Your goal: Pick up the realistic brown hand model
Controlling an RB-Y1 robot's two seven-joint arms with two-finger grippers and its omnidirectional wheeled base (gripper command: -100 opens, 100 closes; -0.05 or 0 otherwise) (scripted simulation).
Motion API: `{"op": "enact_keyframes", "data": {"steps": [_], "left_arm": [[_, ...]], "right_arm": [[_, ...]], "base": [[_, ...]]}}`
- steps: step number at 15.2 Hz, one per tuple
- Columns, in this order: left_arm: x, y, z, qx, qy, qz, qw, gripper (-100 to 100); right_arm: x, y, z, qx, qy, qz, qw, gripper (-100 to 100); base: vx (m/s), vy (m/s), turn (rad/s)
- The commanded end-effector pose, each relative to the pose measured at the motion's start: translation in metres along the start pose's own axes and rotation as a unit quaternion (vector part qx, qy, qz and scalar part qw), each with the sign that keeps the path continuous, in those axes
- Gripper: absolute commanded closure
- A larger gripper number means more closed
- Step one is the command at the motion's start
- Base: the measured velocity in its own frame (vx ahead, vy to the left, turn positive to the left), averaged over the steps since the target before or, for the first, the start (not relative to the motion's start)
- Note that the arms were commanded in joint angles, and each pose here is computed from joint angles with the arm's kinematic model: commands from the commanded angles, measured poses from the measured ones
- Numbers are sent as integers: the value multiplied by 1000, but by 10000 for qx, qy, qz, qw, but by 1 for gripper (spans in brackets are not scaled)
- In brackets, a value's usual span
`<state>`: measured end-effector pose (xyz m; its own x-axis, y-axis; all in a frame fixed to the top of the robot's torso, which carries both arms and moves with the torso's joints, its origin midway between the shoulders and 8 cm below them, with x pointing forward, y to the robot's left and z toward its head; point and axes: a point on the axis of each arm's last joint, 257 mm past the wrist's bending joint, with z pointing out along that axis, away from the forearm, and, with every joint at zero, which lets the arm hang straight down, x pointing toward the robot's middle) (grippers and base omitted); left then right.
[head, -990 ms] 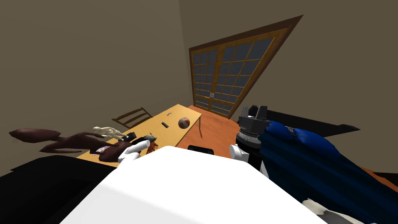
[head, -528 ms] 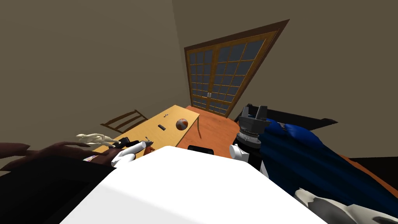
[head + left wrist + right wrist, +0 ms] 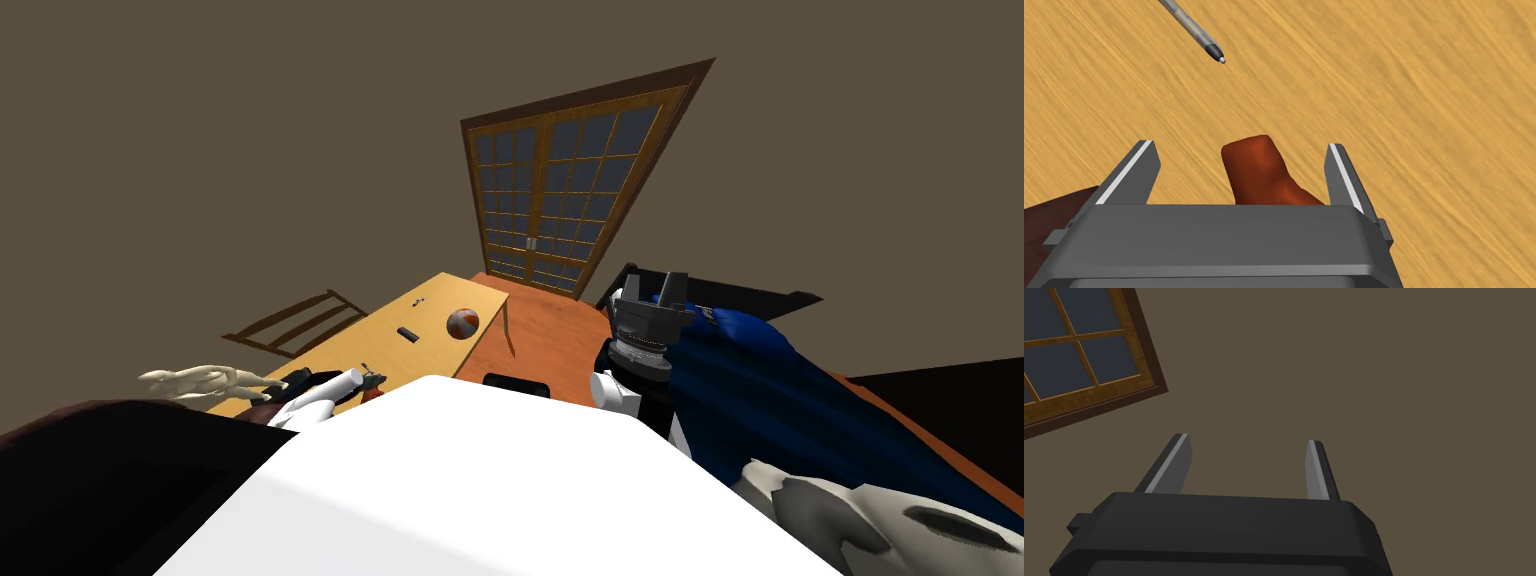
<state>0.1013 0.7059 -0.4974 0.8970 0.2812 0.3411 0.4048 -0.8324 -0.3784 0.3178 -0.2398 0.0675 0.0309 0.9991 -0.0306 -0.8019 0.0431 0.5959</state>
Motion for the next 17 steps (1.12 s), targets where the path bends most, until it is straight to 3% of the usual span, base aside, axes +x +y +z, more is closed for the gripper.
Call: {"op": "enact_keyframes", "data": {"steps": [1,2,3,5,6,7,8,10,11,12,14,15,16,17], "left_arm": [[-15,-7,0,-86,-248,-419,9988,-100],[-24,-6,1,-97,-332,-446,9984,-100],[-35,-10,0,-156,-517,-797,9954,-100],[-46,-8,1,-180,-629,-828,9944,-100],[-55,-11,-1,-248,-803,-1159,9897,-100],[-62,-9,0,-256,-870,-1183,9888,-100],[-76,-11,-2,-303,-1051,-1499,9826,-100],[-77,-9,-3,-329,-1090,-1515,9819,-100],[-87,-9,-5,-393,-1256,-1811,9746,-100],[-91,-8,-5,-397,-1290,-1824,9739,-100],[-108,-6,-11,-509,-1576,-2340,9580,-100],[-112,-4,-12,-520,-1625,-2355,9568,-100],[-121,-2,-15,-572,-1760,-2573,9484,-100],[-121,-2,-15,-572,-1760,-2573,9484,-100]], "right_arm": [[0,0,0,0,0,0,10000,0],[0,0,0,0,0,0,10000,0],[0,0,0,0,0,0,10000,0],[0,0,0,0,0,0,10000,0],[0,0,0,0,0,0,10000,0],[0,0,0,0,0,0,10000,0],[0,0,0,0,0,0,10000,0],[0,0,0,0,0,0,10000,0],[0,0,0,0,0,0,10000,0],[0,0,0,0,0,0,10000,0],[0,0,0,0,0,0,10000,0],[0,0,0,0,0,0,10000,0],[0,0,0,0,0,0,10000,0],[0,0,0,0,0,0,10000,0]], "base": [[11,13,-133],[11,19,-138],[9,24,-160],[6,28,-80],[6,21,-83],[5,21,-126],[4,28,-165],[2,24,-68],[-3,20,-90],[-3,23,-96],[-2,29,-138],[-9,39,-110],[-14,35,-98],[-15,31,-71]]}}
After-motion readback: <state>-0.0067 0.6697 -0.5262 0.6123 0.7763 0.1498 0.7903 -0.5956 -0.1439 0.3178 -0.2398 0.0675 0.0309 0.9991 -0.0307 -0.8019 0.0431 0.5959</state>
